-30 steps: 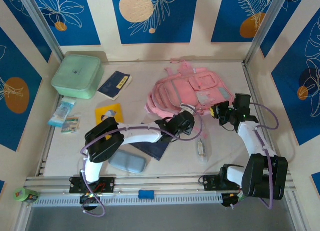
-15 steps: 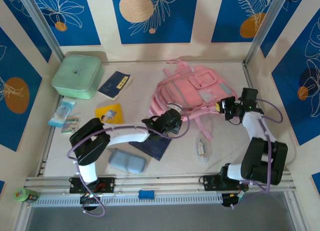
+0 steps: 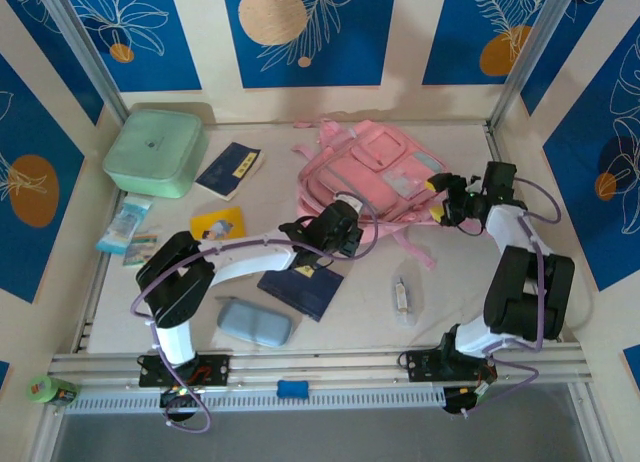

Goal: Pack books, pencil case, and school supplies into a backpack

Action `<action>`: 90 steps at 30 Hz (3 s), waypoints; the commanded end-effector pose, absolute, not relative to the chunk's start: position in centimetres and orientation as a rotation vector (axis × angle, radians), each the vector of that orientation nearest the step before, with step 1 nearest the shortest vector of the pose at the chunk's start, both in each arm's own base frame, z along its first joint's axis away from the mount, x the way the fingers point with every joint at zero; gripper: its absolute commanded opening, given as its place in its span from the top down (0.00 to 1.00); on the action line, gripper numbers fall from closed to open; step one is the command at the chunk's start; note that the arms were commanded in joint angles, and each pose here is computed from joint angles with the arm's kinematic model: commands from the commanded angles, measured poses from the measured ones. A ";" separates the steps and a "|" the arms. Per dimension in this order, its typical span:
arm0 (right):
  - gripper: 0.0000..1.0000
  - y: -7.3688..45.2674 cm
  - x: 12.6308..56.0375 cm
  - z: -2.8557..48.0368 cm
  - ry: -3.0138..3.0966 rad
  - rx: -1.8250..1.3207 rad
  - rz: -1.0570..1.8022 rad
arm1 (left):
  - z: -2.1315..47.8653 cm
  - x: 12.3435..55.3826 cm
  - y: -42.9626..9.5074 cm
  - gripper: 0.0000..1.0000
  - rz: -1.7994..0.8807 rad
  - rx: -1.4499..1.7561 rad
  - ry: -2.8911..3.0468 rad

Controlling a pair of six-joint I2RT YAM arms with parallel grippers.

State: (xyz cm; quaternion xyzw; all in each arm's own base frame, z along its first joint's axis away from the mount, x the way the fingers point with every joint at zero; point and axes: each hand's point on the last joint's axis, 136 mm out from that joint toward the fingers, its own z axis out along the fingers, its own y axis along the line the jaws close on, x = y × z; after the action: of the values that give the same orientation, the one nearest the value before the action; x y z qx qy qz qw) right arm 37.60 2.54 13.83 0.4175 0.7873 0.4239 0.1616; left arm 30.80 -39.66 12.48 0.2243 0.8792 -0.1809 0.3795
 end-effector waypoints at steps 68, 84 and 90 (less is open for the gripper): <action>0.70 19.1 33.2 6.3 2.742 0.879 1.055 | 12.8 30.1 -33.6 1.00 -0.408 0.597 2.323; 1.00 12.4 34.4 9.9 2.714 0.630 1.054 | 10.5 30.2 -28.5 1.00 -0.333 0.509 2.376; 0.75 14.2 32.8 10.7 2.723 0.639 1.170 | 11.8 30.6 -30.3 1.00 -0.434 0.517 2.351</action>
State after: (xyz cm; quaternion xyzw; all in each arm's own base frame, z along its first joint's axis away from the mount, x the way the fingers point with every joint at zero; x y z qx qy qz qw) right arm 32.90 13.21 8.11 0.2383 0.9046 0.3511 0.0404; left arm 30.73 -30.13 11.02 0.1992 0.9042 -0.1501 0.3469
